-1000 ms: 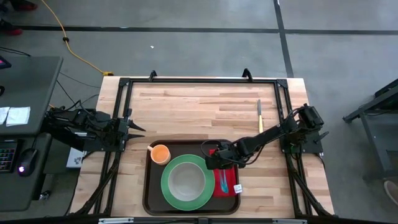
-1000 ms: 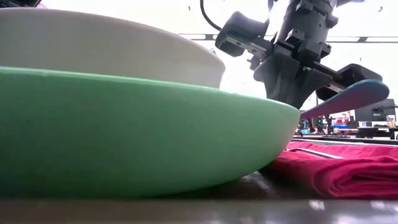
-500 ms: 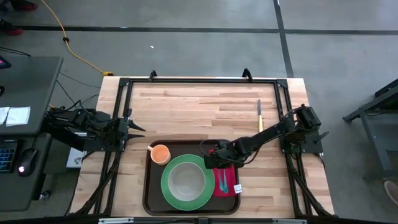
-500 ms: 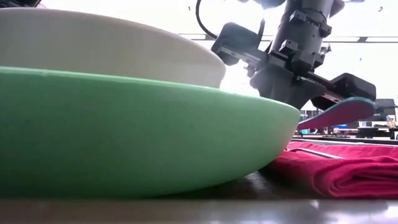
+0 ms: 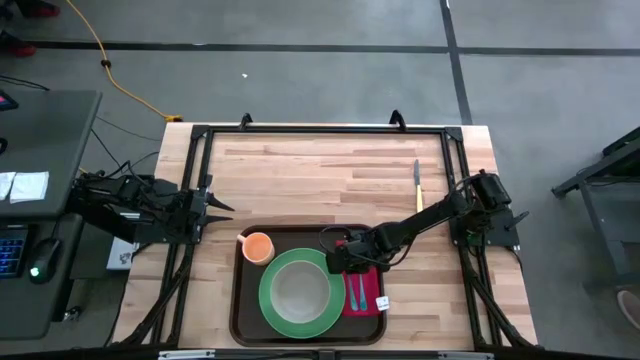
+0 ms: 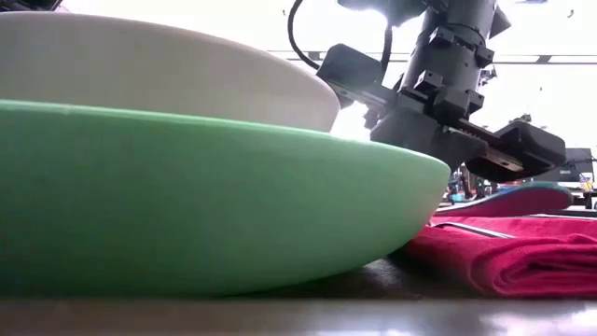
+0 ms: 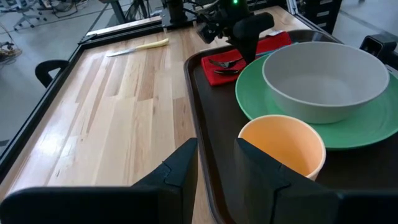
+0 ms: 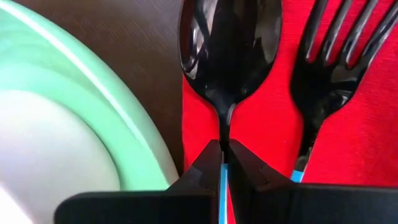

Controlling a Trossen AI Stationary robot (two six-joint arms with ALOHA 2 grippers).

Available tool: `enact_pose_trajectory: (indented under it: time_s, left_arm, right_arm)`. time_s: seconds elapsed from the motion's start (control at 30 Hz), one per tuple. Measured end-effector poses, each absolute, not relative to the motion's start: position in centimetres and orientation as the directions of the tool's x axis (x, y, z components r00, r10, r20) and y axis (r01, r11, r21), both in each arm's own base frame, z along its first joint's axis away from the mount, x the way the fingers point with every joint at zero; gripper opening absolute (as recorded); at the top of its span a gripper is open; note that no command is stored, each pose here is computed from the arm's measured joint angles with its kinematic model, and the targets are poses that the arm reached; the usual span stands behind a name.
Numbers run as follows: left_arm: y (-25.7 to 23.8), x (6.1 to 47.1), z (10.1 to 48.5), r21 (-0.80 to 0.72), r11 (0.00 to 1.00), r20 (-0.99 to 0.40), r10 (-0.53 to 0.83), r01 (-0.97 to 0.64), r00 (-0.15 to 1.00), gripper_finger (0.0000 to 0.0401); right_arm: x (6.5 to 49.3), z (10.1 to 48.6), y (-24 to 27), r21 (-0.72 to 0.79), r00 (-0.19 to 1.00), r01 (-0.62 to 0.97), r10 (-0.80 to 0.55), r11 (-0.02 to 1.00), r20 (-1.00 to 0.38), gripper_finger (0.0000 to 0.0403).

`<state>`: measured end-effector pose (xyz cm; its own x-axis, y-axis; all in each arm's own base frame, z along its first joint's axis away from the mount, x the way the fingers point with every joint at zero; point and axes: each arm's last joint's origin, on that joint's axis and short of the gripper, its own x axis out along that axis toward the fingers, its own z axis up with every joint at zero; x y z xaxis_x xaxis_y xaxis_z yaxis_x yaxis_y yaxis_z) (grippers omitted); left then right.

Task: Set up tray
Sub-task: Put the blue spoon on the red napkin

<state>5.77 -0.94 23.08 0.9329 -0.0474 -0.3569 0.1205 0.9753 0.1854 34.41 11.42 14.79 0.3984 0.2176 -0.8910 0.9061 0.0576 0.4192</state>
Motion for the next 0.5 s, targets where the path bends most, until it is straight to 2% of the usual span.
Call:
enact_pose_trajectory:
  time_s: [0.5]
  left_arm:
    - [-0.94, 5.77, 23.09, 0.185, 0.975, -0.357, -0.047, 0.12, 0.933, 0.0136]
  right_arm:
    - [34.4, 14.74, 11.4, 0.417, 0.398, 0.907, 0.211, 0.057, -0.893, 0.0]
